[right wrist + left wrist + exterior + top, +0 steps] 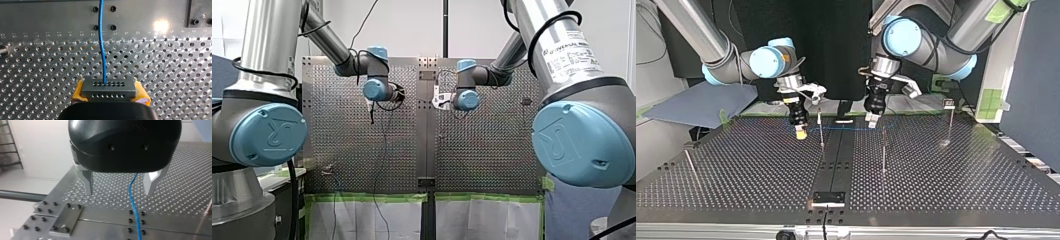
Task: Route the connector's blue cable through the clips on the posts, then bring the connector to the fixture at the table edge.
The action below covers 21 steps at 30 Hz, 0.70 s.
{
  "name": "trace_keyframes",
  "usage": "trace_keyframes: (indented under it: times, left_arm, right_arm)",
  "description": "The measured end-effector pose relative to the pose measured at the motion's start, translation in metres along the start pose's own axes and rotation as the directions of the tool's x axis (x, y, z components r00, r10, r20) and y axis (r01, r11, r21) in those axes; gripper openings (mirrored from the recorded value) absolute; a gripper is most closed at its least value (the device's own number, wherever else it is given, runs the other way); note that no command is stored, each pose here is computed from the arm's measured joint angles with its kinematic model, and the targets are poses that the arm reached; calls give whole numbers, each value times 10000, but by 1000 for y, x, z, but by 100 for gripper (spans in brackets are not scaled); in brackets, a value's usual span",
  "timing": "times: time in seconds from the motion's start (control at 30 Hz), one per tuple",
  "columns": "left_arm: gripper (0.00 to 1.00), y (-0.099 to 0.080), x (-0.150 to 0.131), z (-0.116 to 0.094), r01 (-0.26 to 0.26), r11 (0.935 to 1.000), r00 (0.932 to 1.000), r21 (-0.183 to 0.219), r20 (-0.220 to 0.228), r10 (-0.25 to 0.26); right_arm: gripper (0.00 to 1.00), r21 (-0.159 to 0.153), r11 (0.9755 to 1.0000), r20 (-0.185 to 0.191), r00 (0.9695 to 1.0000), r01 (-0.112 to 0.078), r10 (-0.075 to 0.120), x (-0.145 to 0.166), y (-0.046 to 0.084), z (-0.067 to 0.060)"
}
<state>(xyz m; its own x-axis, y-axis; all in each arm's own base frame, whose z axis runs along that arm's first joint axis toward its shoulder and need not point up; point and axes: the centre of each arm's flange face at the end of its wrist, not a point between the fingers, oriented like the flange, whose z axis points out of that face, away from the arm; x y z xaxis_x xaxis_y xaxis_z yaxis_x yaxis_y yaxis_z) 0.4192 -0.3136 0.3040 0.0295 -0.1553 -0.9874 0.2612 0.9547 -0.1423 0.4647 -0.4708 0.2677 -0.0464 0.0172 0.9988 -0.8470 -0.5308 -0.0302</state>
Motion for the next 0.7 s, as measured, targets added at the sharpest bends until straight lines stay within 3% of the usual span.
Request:
trace_keyframes:
  times: [0.13, 0.5, 0.7]
  left_arm:
    - [100, -12, 6, 3, -103, 9999, 9998, -26, -197, 102]
    - [100, -48, 9, 4, -94, 10000, 9997, -33, -226, 93]
    - [100, -55, 16, 14, -129, 9996, 9995, -264, -305, 120]
  right_arm:
    - [0, 6, 10000, 3, 10000, 0, 0, 0, 0, 0]
    - [0, 46, 10000, 7, 10000, -1, 1, 0, -2, 0]
    - [0, 72, 10000, 45, 10000, 4, -5, -1, -3, -1]
